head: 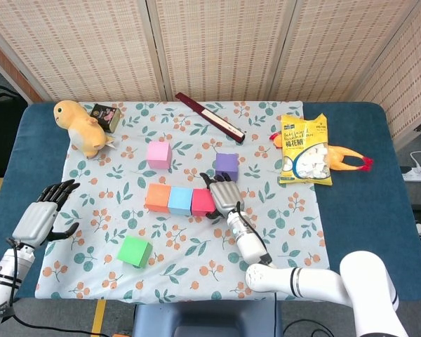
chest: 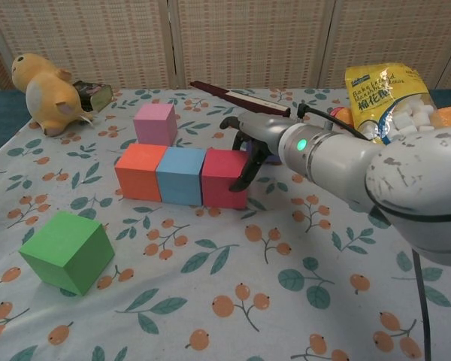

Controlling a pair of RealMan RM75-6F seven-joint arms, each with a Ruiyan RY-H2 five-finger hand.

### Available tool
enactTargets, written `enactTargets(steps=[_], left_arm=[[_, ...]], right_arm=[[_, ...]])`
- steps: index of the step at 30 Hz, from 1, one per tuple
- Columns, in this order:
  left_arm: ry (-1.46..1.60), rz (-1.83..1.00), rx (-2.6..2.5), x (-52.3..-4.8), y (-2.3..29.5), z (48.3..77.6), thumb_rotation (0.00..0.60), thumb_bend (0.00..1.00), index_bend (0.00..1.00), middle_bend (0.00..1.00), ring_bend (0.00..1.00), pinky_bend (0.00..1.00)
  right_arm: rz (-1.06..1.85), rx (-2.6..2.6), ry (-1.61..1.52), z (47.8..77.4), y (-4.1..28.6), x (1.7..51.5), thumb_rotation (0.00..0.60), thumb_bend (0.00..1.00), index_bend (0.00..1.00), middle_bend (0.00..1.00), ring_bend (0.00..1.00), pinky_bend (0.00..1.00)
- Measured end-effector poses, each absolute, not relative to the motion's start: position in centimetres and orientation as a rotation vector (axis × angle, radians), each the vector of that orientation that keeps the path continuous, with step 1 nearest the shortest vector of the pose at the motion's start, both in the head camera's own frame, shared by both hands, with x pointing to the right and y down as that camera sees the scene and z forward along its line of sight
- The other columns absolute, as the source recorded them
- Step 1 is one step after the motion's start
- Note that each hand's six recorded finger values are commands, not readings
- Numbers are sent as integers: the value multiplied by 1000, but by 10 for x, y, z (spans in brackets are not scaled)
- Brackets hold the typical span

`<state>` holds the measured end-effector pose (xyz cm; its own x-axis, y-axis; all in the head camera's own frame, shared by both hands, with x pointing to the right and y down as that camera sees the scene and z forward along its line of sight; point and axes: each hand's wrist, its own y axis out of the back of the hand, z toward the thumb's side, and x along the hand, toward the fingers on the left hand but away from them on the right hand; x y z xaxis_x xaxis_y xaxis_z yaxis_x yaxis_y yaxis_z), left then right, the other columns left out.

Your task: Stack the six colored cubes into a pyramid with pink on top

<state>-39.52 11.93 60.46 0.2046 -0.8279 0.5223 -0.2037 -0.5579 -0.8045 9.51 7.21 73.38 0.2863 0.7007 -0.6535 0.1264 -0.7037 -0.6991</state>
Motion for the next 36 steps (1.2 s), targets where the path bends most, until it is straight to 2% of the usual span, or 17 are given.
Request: enactTargets(steps=[7,13,17,25,36], left_arm=[[956,-1371,-1895,-395,120,604,600,343,68,9,0,80],[949,-1367,-1893,-394,119,603,600,344,67,8,0,80],[942,-1362,-1892,-392,119,601,600,344,67,8,0,80],[923,-1352,-1894,-387,119,600,600,347,66,8,0,80],[922,-1355,-1896,-387,121,600,600,345,66,6,0,80]], right_arm=[[1429,-2036,-727,733,74,95,600,64,0,227,90,29],[1408,-2046,-715,727,77,95,600,67,0,119,10,5],[1383,-2053,-721,718,77,97,600,66,0,82,0,0],[1345,-2034,-751,696,72,115,600,67,0,75,0,0],[1359,-1906,-694,702,66,131,600,76,0,75,0,0]])
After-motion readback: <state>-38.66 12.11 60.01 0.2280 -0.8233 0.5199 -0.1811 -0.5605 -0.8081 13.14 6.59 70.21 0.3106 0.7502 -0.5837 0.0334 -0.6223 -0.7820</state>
